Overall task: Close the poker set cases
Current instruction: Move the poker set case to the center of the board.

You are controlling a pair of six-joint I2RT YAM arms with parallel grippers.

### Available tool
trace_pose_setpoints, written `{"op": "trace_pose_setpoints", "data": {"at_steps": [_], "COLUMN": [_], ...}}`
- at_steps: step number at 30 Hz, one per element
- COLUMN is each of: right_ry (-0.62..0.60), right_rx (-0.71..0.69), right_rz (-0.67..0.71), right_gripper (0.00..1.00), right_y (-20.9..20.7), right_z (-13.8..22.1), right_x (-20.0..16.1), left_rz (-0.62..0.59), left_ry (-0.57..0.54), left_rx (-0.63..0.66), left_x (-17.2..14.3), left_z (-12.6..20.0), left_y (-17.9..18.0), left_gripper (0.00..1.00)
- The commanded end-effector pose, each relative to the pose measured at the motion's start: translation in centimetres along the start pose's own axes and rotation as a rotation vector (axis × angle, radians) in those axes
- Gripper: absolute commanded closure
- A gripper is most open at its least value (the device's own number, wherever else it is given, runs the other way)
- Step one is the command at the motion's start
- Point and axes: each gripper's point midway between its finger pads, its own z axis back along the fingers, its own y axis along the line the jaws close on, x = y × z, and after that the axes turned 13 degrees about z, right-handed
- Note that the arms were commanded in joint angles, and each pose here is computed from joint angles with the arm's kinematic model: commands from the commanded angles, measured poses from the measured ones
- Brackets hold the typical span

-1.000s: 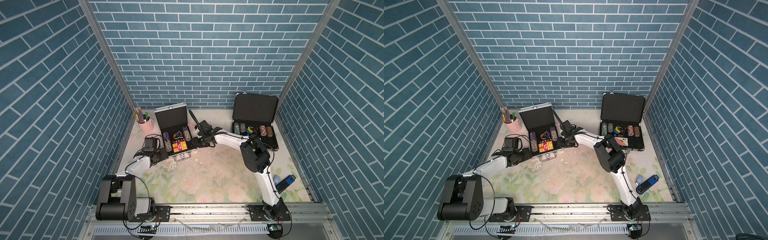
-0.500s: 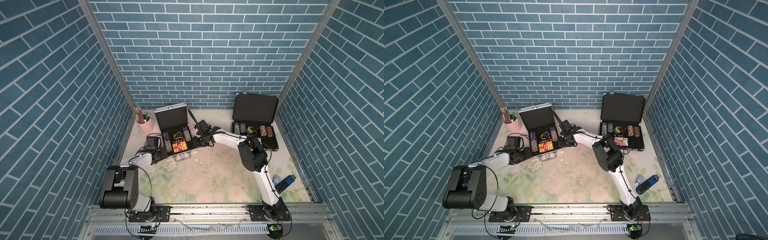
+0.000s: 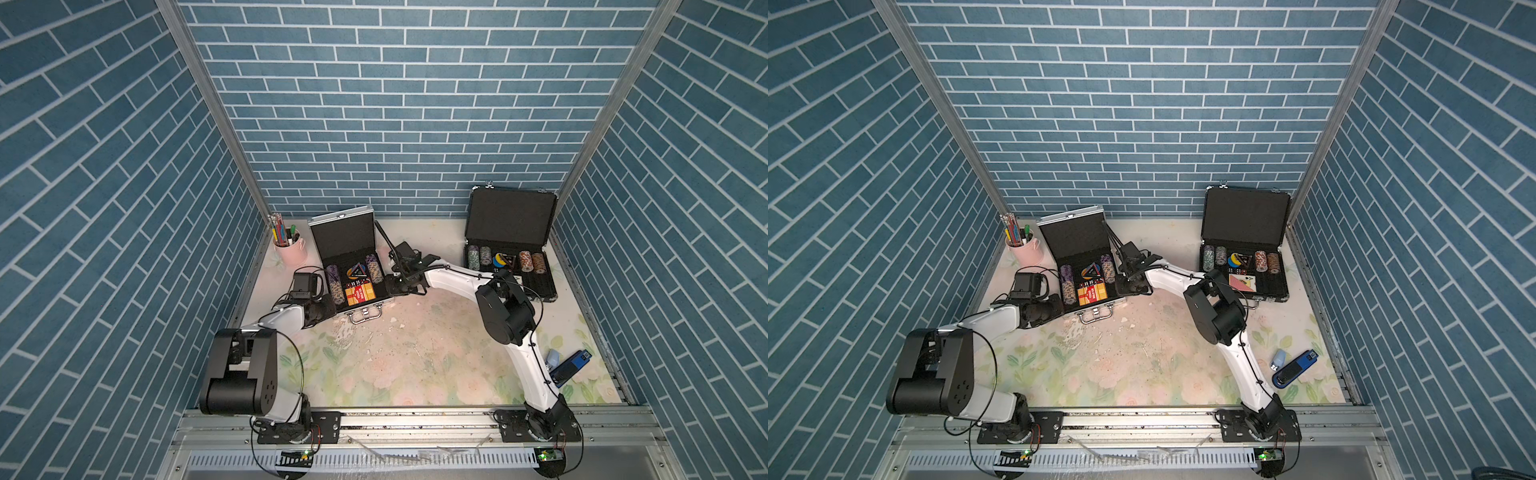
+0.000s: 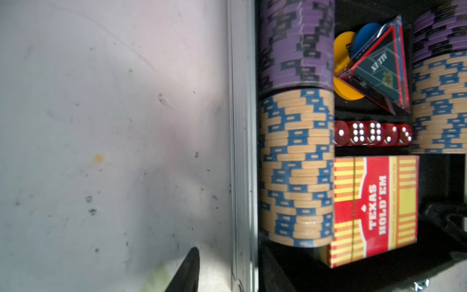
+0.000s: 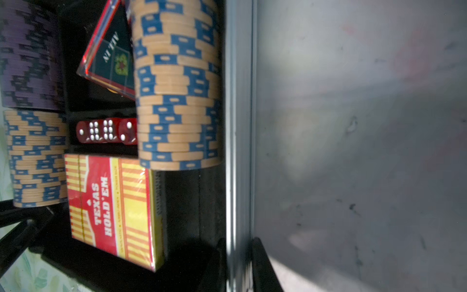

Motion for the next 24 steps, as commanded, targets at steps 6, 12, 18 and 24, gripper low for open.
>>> {"op": "trace_pose_setpoints", "data": {"at_steps": [6,12,18,24], "right_ry": [0.263,0.332,0.396,0.43], "right_rx": [-0.145,-0.161,-0.179,-0.182], "right_rz": [-0.051,-0.106,-0.164,-0.241], "right_gripper": [0.87,0.88,0.89,0.89], "right_y": [-3.6,-4.4,-5.4,-5.8], "right_z": [2.4,4.7,7.1,8.8], "right_x": [-9.4,-13.9,-18.9,-23.5], "left_rz": [0.004,-0.022,-0.1,-0.192], "left_ry": [0.195,0.271,0.346,0.412], "left_rx": [0.06,0.044,0.025,0.019], "left_x": [-5.8,-9.0,-13.0,-17.2], "left_z": [-0.6,-0.5,-0.3,-0.2], "left_y": [1.5,0.8,-0.8,-2.5], "left_gripper": [0.62,0.62,0.63,0.64]}}
